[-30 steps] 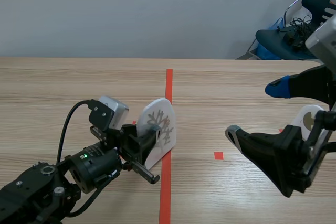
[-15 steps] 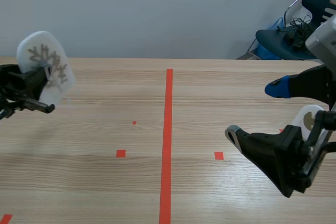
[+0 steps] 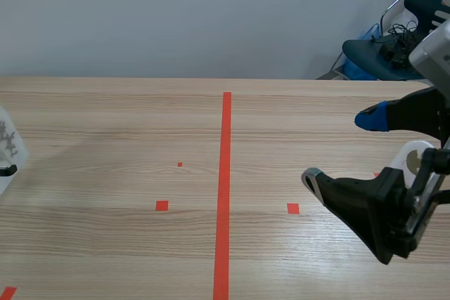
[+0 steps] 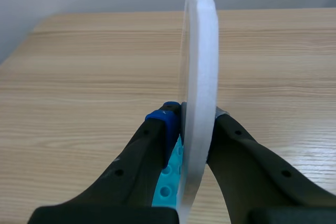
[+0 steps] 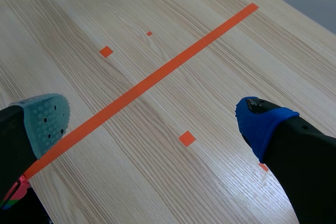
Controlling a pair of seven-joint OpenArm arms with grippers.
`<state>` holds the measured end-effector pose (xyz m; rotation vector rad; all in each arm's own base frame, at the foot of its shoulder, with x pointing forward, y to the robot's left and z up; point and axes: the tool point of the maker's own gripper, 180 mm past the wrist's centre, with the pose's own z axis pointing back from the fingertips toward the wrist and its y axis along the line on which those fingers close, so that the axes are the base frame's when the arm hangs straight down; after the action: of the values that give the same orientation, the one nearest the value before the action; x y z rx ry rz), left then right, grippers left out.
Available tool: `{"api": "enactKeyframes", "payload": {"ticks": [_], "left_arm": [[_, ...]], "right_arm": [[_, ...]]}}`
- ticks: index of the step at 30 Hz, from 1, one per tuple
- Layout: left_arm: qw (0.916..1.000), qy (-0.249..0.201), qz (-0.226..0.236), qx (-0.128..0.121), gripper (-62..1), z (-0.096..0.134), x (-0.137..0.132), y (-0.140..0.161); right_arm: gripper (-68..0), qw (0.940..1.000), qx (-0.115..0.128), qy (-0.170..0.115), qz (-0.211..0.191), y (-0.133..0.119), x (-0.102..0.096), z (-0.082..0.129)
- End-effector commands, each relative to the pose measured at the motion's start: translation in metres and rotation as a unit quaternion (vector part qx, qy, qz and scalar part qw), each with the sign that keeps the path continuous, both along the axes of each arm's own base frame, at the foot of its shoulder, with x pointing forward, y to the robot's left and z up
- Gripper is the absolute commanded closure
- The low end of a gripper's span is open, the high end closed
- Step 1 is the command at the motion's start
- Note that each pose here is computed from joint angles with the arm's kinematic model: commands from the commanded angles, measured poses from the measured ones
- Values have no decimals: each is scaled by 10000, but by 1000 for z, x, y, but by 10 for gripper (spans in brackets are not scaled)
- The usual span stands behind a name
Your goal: Do the leaf sorting experiment
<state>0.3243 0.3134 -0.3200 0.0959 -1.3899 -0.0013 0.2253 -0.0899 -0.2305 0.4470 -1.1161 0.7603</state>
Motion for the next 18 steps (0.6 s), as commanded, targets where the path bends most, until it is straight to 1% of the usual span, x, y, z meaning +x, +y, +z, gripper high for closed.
{"api": "enactKeyframes", "payload": {"ticks": [1, 8, 12, 13, 15, 18], "left_arm": [[9993, -375, -80, 21, -44, 19, 10, -3], [9992, -321, 227, -49, -44, 3, 7, 16], [9980, -350, 444, -279, -48, 0, 6, 25], [9979, -353, 455, -297, -67, 0, 6, 25], [9979, -346, 460, -302, -127, -1, 6, 26], [9980, -347, 452, -291, -250, 0, 6, 26]], "right_arm": [[-679, 9998, 65, -164, -27, -3, 6, 9], [-679, 9998, 67, -164, -27, -3, 6, 9], [-679, 9998, 67, -164, -27, -3, 6, 9], [-679, 9998, 67, -164, -27, -3, 6, 9], [-679, 9998, 67, -164, -27, -3, 6, 9], [-679, 9998, 67, -164, -27, -3, 6, 9]]}}
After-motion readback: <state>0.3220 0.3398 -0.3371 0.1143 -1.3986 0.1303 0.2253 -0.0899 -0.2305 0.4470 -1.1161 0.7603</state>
